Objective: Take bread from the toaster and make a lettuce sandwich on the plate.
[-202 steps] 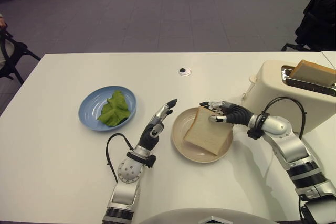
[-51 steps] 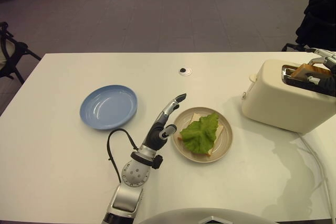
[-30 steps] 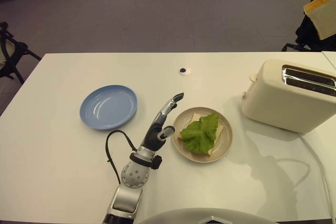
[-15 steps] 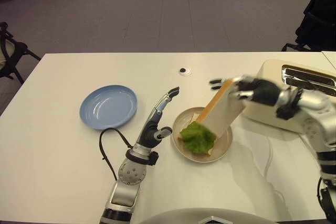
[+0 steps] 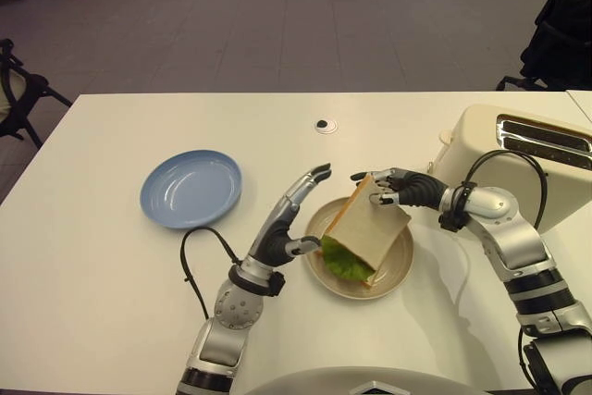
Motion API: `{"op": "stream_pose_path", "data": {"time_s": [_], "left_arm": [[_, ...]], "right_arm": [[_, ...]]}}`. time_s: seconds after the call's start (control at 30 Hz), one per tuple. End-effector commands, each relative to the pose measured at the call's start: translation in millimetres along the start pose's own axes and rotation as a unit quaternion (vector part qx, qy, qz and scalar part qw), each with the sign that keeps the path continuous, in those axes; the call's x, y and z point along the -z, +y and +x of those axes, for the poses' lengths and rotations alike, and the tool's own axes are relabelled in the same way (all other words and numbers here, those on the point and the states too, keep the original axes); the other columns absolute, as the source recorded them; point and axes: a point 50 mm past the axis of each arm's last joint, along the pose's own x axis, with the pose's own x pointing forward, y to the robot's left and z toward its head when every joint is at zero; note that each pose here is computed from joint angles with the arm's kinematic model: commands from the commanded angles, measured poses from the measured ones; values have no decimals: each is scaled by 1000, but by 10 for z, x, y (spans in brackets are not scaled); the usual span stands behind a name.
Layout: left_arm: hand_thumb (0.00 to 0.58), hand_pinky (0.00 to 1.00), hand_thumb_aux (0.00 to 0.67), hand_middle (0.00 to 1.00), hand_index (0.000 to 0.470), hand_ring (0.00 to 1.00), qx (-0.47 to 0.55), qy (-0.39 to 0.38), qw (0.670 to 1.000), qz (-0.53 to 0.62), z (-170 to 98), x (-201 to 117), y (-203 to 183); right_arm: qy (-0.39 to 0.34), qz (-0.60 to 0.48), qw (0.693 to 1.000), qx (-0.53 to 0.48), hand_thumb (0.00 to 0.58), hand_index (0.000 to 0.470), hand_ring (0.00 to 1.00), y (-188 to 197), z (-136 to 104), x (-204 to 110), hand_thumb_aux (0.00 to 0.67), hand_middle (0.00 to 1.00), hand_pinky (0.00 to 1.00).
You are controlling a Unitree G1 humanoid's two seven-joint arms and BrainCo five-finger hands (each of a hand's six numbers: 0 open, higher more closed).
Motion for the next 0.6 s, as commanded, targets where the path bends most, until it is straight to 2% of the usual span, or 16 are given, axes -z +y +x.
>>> {"op": "stream_pose_path", "data": {"time_s": [0.03,0.1,0.17,0.2,0.37,0.53,0.6], "left_arm": [[0,0,0,0,0,0,66,-23,994,89,-40,-72,-118],[0,0,0,0,0,0,103,-35,983,150,-60,-85,-167],[0,0,0,0,0,0,142,-37,969,198,-91,-59,-227],[0,0,0,0,0,0,161,-36,962,216,-110,-40,-267],[0,0,0,0,0,0,264,-28,913,311,-242,76,-437],[0,0,0,0,0,0,302,-23,890,341,-303,76,-501],[0,0,0,0,0,0,321,-18,879,353,-341,86,-532]], "right_arm": [[5,-22,1000,-13,568,402,0,113,83,38,573,0,0],[4,-24,1000,-19,568,404,0,140,114,45,575,0,0],[6,-31,999,-33,530,332,0,185,128,60,473,0,0],[8,-35,999,-38,516,313,0,202,129,70,447,0,0],[8,-42,998,-42,538,343,0,217,143,85,489,0,0],[4,-49,998,-38,558,378,0,208,174,71,539,0,0],[1,-53,998,-33,557,376,0,193,188,59,536,0,0]]}}
